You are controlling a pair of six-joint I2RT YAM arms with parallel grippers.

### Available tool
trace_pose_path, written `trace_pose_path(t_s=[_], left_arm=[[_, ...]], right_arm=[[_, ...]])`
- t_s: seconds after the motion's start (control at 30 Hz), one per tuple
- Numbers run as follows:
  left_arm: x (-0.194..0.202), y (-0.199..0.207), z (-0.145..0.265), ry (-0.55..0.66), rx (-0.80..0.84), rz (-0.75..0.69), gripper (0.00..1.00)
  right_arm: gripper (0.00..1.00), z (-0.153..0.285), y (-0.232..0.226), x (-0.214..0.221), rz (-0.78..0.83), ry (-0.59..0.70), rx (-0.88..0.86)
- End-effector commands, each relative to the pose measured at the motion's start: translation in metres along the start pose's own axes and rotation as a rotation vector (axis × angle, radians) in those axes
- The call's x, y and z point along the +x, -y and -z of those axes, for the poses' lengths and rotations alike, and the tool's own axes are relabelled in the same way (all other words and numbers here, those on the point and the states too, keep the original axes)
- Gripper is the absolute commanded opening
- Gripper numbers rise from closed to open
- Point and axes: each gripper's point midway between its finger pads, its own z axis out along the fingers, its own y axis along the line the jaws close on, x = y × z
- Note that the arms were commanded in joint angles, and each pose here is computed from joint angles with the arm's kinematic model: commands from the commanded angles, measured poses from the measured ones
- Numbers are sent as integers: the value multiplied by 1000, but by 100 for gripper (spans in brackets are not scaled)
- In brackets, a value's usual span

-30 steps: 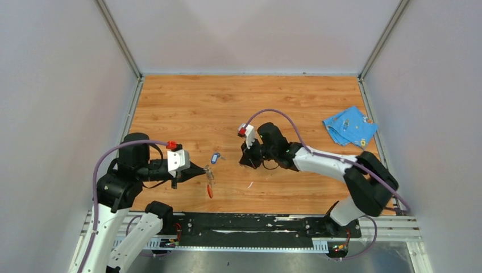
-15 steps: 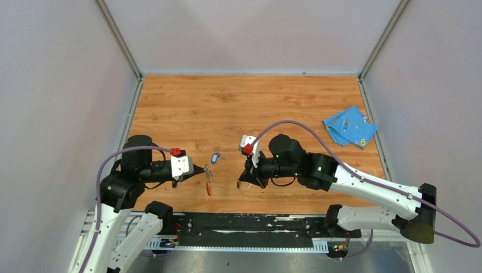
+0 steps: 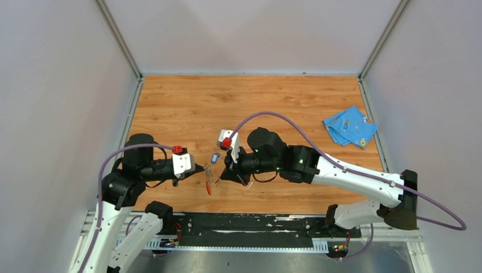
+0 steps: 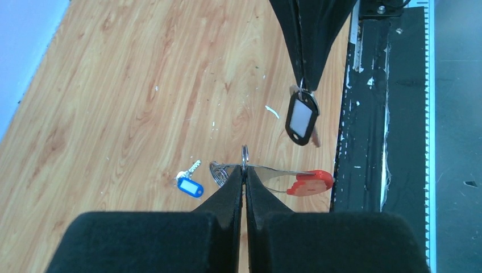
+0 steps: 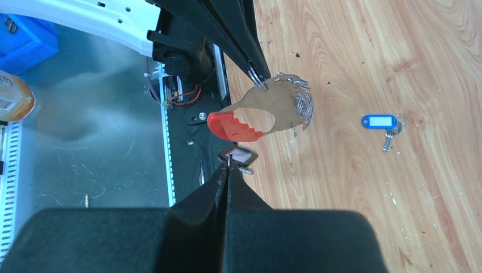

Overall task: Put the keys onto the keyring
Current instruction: Insert the key onto the keyring.

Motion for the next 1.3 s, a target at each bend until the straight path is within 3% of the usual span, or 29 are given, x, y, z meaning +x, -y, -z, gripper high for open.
trace_pose_path(t_s=[0.0,0.53,1.27], left_arm=[[-2,-6,1,-4,-23,6,0],[2,-5,0,-10,-25,-6,0],[13,-8,-2,-48,-38,45,0]], right_arm=[[0,-5,-6,-16,-20,37,-3],[0,-35,6,-42,-84,128,38],[0,-45,17,-51,-113,146,90]])
